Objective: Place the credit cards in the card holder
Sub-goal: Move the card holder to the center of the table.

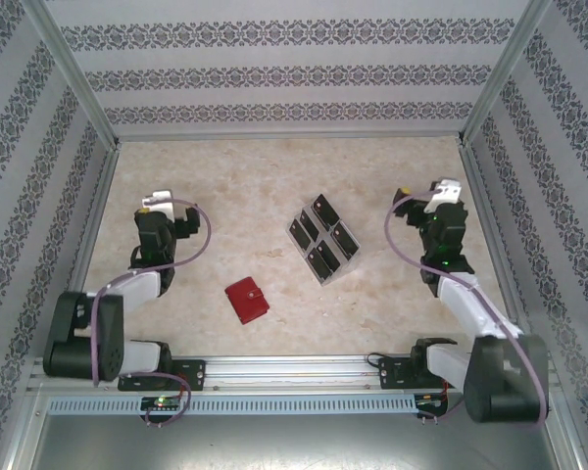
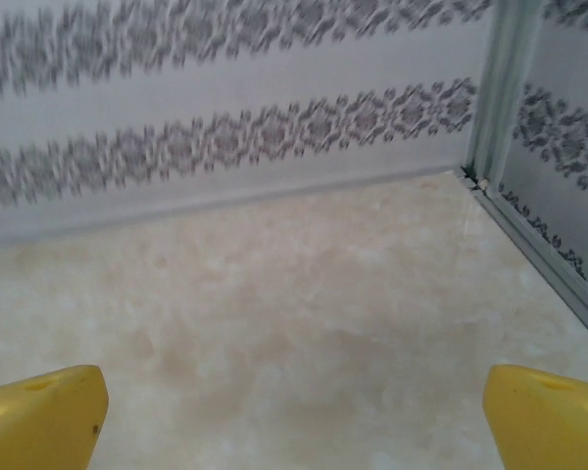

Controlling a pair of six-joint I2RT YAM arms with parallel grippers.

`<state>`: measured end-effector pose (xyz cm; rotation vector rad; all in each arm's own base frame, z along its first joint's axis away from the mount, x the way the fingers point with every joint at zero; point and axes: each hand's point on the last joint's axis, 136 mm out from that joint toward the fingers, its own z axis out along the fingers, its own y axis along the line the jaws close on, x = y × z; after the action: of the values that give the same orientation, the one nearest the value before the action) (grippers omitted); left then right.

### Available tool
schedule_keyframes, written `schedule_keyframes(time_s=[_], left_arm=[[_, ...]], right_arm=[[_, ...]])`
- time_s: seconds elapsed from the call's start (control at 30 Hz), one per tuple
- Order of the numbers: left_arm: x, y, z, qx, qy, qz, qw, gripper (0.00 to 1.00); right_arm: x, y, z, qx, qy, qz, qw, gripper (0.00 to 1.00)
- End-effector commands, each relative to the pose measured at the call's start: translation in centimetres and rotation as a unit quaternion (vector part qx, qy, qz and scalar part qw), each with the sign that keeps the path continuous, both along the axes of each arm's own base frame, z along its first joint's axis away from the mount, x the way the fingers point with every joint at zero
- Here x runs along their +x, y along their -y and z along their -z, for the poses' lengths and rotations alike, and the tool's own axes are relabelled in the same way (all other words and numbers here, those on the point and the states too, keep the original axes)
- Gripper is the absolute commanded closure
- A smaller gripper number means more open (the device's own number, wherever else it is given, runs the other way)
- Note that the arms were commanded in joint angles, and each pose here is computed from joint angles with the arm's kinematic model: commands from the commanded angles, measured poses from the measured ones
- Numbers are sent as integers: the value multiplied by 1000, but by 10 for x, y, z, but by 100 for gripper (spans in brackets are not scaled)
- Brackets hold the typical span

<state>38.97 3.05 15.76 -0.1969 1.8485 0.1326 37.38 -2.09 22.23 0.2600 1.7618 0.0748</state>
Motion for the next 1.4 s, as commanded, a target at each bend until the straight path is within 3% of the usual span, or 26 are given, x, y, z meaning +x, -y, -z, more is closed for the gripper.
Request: schedule_keyframes(time_s=[0.0,0.17,0.3,0.57,0.73,1.07,1.37], left_arm=[[-13,-9,-13,-67,-31,-49,996,0],[-35,8,-24,-181,-84,-53,979,0],[-57,23,-9,-243,-168,-59,953,1],[-79,45,37,-302,-277,-67,910,0],[-78,52,55,-316,-304,-69,896,0],[-76,56,55,-318,-303,-60,897,0],[-77,57,55,-319,-298,-59,898,0]], right_arm=[[-20,7,4,121,-56,44,990,2],[-31,-72,-17,153,-95,-125,976,3],[-55,-149,1,86,-197,-213,953,11],[-118,-299,80,-35,-350,-344,871,20],[-147,-364,122,-45,-416,-400,816,24],[-174,-409,179,-49,-483,-431,761,26],[-178,-421,194,-35,-499,-439,746,32]])
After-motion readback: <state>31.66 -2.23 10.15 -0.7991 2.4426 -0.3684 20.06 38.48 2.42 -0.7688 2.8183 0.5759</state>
